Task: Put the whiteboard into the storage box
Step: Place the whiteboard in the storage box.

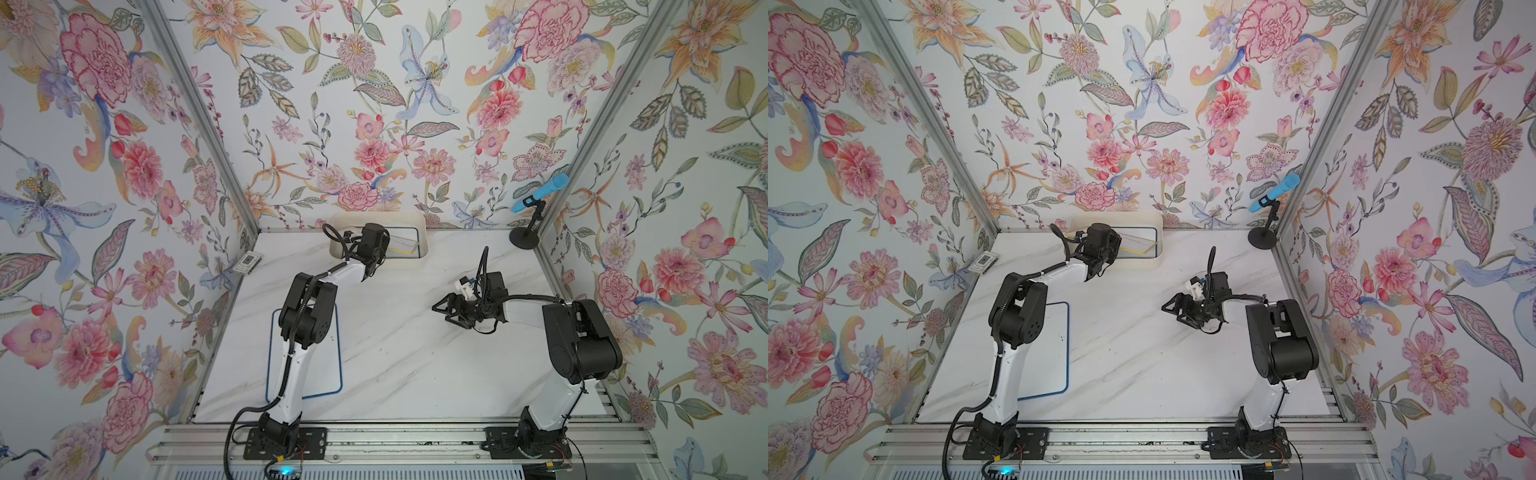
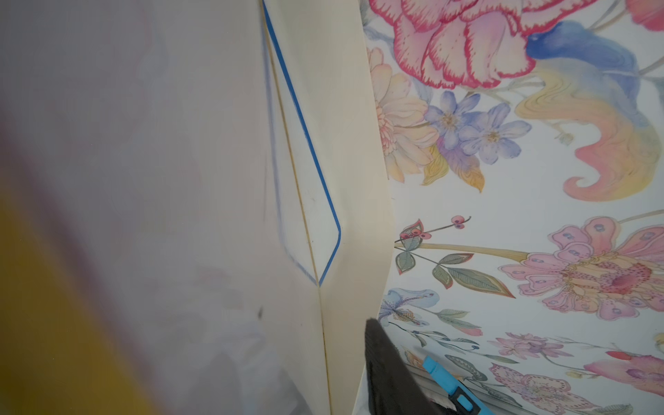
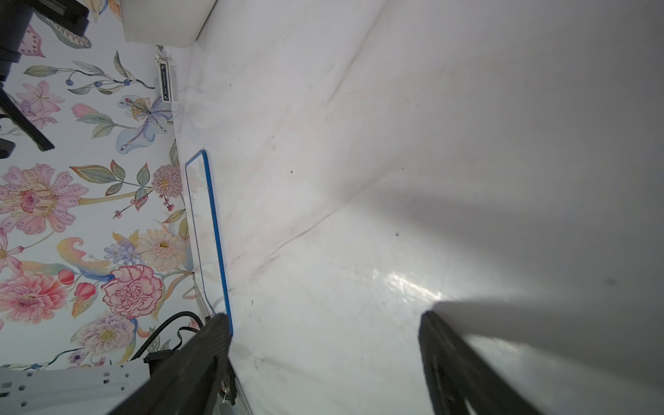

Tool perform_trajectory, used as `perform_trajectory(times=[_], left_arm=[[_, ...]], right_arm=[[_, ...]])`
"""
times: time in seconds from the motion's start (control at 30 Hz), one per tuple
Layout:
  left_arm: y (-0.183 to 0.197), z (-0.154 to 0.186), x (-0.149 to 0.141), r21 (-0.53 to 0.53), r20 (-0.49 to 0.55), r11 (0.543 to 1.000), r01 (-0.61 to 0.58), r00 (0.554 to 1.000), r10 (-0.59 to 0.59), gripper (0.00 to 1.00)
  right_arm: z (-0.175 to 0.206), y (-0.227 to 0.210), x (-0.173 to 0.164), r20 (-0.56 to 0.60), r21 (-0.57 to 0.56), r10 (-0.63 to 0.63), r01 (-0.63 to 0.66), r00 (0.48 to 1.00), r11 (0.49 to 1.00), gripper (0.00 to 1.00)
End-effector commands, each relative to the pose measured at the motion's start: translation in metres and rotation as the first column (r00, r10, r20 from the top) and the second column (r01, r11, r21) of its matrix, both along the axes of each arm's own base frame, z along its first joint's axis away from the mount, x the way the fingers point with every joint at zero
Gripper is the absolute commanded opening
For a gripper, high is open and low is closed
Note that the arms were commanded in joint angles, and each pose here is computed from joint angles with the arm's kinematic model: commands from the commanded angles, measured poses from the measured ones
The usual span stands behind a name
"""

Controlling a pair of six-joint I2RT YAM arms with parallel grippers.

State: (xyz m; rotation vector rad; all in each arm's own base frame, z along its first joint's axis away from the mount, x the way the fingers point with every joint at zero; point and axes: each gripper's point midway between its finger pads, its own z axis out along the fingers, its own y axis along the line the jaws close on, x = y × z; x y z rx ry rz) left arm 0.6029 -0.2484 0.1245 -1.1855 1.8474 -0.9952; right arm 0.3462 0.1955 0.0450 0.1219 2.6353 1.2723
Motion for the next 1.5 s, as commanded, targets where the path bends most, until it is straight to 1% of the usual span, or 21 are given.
perform_trajectory(times=[0.0,0.07,0.1,0.13,0.23,0.33,0.4,0.43,0.53,0.63,0.77,0.8,0.97,1.1,1.17,1.23,1.3,1.37,1.4,1.47], left_arm=[[0.007,0.008,0.012,0.000,0.017,0.999,-0.048,0.999,0.048,0.50],[0.001,0.000,0.011,0.008,-0.026,0.999,-0.031,0.999,0.031,0.66],[0.000,-0.001,0.012,0.014,-0.040,1.000,-0.026,0.999,0.027,0.80],[-0.002,-0.003,0.010,0.020,-0.054,0.999,-0.025,0.998,0.026,0.99],[-0.006,-0.001,0.008,0.021,-0.061,1.000,-0.017,0.998,0.019,1.00],[-0.017,-0.001,0.009,-0.001,-0.077,1.000,0.010,0.997,-0.010,1.00],[-0.027,0.002,0.008,-0.014,-0.091,0.999,0.037,0.995,-0.038,1.00],[-0.036,0.003,0.004,-0.031,-0.098,0.998,0.057,0.993,-0.060,1.00],[-0.059,0.013,-0.011,-0.071,-0.070,0.993,0.093,0.993,-0.098,1.00],[-0.071,0.017,-0.027,-0.097,-0.063,0.990,0.103,0.992,-0.110,1.00],[-0.086,0.021,-0.041,-0.143,-0.057,0.978,0.153,0.985,-0.162,1.00],[-0.087,0.024,-0.043,-0.143,-0.048,0.977,0.159,0.985,-0.168,1.00],[-0.081,0.031,-0.054,-0.113,-0.084,0.981,0.160,0.982,-0.170,1.00],[-0.083,0.046,-0.057,-0.101,-0.067,0.978,0.181,0.980,-0.188,1.00],[-0.083,0.049,-0.063,-0.077,-0.092,0.977,0.198,0.974,-0.205,1.00],[-0.078,0.055,-0.068,-0.024,-0.071,0.974,0.224,0.972,-0.225,1.00],[-0.065,0.063,-0.080,0.072,-0.047,0.965,0.252,0.967,-0.249,1.00],[-0.032,0.065,-0.099,0.162,-0.049,0.954,0.251,0.968,-0.246,1.00],[-0.015,0.068,-0.109,0.189,-0.043,0.951,0.243,0.970,-0.239,1.00],[0.037,0.062,-0.136,0.271,-0.044,0.939,0.212,0.977,-0.208,1.00]], right_arm=[[-0.041,-0.012,-0.032,-0.153,-0.088,-0.022,0.008,0.988,0.996,0.85],[-0.039,-0.011,-0.032,-0.147,-0.080,-0.014,0.002,0.989,0.997,0.85],[-0.038,-0.010,-0.032,-0.145,-0.075,-0.011,0.000,0.989,0.997,0.85],[-0.036,-0.009,-0.032,-0.141,-0.071,-0.006,-0.004,0.990,0.997,0.85],[-0.032,-0.006,-0.033,-0.131,-0.062,0.003,-0.012,0.991,0.998,0.85],[-0.027,-0.004,-0.034,-0.124,-0.050,0.012,-0.019,0.992,0.999,0.85],[-0.024,-0.001,-0.035,-0.125,-0.023,0.023,-0.026,0.992,0.999,0.85],[-0.022,0.001,-0.035,-0.123,-0.009,0.027,-0.028,0.992,1.000,0.85],[-0.020,0.003,-0.036,-0.120,-0.002,0.031,-0.032,0.992,0.999,0.85],[-0.017,0.004,-0.037,-0.117,0.005,0.035,-0.034,0.993,0.999,0.85],[-0.011,0.007,-0.038,-0.110,0.022,0.044,-0.041,0.993,0.999,0.85],[-0.009,0.008,-0.038,-0.107,0.024,0.045,-0.042,0.993,0.999,0.85],[0.003,0.015,-0.039,-0.089,0.062,0.061,-0.056,0.994,0.997,0.85],[0.009,0.018,-0.038,-0.082,0.079,0.064,-0.058,0.995,0.995,0.85],[0.011,0.018,-0.038,-0.076,0.081,0.061,-0.055,0.995,0.995,0.85],[0.014,0.018,-0.038,-0.067,0.076,0.060,-0.055,0.996,0.996,0.85],[0.017,0.018,-0.040,-0.058,0.071,0.066,-0.062,0.996,0.996,0.85],[0.017,0.018,-0.042,-0.046,0.034,0.075,-0.073,0.996,0.997,0.86],[0.015,0.017,-0.043,-0.048,0.009,0.076,-0.075,0.996,0.997,0.86],[0.012,0.019,-0.046,-0.041,-0.054,0.097,-0.099,0.994,0.994,0.86]])
